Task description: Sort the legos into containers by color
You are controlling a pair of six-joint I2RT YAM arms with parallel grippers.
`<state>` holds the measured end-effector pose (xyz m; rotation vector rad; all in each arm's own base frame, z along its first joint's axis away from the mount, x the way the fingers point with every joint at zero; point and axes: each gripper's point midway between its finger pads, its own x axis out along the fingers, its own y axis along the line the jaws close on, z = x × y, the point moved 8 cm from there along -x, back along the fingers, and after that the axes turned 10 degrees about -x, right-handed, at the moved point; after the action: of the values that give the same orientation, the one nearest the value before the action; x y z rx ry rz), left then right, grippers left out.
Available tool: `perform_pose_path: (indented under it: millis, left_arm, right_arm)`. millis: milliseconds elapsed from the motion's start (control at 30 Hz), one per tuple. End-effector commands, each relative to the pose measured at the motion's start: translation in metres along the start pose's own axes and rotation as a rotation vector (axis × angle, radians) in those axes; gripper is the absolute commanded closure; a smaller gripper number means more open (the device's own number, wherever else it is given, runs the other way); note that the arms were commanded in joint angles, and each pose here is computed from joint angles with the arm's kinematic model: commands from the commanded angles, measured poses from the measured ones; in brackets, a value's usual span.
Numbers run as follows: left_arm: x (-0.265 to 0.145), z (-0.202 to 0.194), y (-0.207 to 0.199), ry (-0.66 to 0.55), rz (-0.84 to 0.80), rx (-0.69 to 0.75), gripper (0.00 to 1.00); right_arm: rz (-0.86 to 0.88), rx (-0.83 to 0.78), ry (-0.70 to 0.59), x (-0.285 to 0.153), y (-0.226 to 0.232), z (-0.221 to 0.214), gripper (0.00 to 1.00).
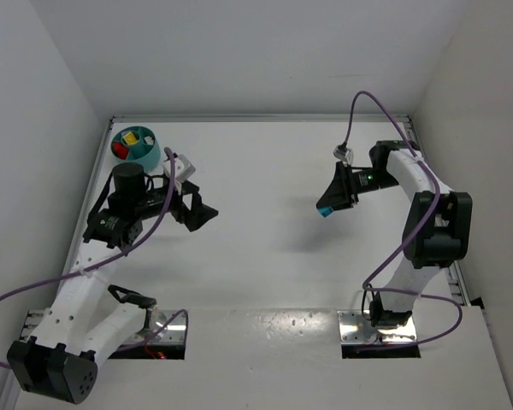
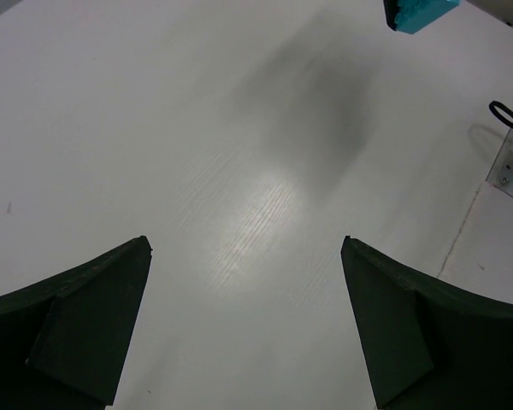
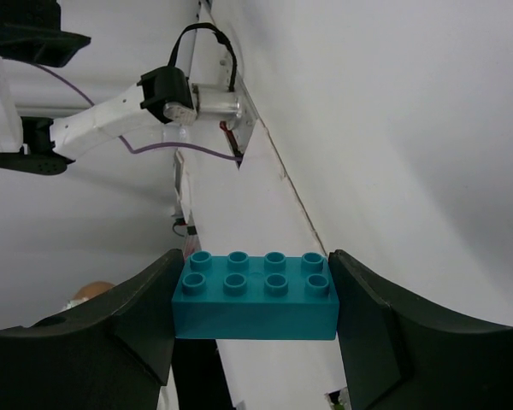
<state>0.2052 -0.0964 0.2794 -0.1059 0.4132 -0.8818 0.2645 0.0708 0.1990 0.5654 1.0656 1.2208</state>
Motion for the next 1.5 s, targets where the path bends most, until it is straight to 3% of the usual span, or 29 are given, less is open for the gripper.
perform_pose_path:
  millis: [0,267,433,700,967,1467]
  left_arm:
    - [0.007,0.009,-0.012,-0.057,-0.055,0.062,0.00]
    - [0.035,0.022,-0.037,-0.141,-0.062,-0.026,0.00]
    - [0.062,0.020,-0.037,-0.108,0.003,-0.099,0.00]
    - [0.118,0.037,-0.077,-0.040,-0.084,0.011,0.00]
    - [0.157,0.058,-0.120,-0.053,-0.186,0.086,0.00]
    - [0.203,0.054,-0.141,-0.032,-0.218,0.091,0.00]
  right_arm:
    - [0.036,-0.077,-0.052,-0.006,0.018,0.012,0.76]
    - [0.069,-0.078,-0.106,-0.010,0.038,0.018,0.78]
    - [0.131,-0.007,-0.160,-0.007,0.044,0.016,0.77]
    - [0.277,0.091,-0.197,0.001,0.034,0.025,0.77]
    - [0.359,0.146,-0.203,0.006,0.023,0.028,0.77]
    - [0.393,0.108,-0.155,0.020,0.035,0.027,0.77]
